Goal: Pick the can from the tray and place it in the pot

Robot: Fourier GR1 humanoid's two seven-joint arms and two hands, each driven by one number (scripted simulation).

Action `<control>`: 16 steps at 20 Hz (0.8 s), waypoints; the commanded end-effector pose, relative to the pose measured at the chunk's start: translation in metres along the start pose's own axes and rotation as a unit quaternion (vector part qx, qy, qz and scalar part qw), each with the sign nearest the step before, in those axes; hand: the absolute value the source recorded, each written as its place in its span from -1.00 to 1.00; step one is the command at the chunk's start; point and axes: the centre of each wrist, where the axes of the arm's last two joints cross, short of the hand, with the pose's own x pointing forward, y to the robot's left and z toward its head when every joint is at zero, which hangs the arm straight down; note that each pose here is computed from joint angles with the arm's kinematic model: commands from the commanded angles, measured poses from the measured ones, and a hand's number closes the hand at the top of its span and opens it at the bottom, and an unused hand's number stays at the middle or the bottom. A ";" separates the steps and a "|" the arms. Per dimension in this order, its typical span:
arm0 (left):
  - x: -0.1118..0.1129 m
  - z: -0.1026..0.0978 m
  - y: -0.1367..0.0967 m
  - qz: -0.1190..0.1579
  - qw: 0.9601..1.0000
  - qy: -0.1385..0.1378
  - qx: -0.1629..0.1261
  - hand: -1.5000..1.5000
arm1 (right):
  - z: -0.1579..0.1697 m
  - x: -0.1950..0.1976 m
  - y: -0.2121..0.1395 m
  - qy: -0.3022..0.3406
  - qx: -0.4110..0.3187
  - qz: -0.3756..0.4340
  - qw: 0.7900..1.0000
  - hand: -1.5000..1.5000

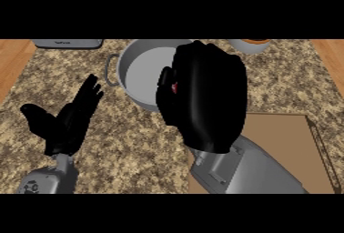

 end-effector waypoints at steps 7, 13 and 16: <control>0.002 0.001 -0.020 -0.004 1.000 -0.016 -0.002 0.00 | -0.059 0.041 0.017 0.080 0.018 -0.028 0.996 1.00; 0.010 -0.010 -0.021 -0.005 1.000 -0.019 -0.011 0.00 | -0.106 0.052 0.027 0.118 0.030 -0.017 0.992 1.00; -0.001 0.004 -0.006 -0.002 1.000 -0.006 -0.019 0.00 | -0.119 0.043 0.046 0.124 0.042 -0.015 0.991 1.00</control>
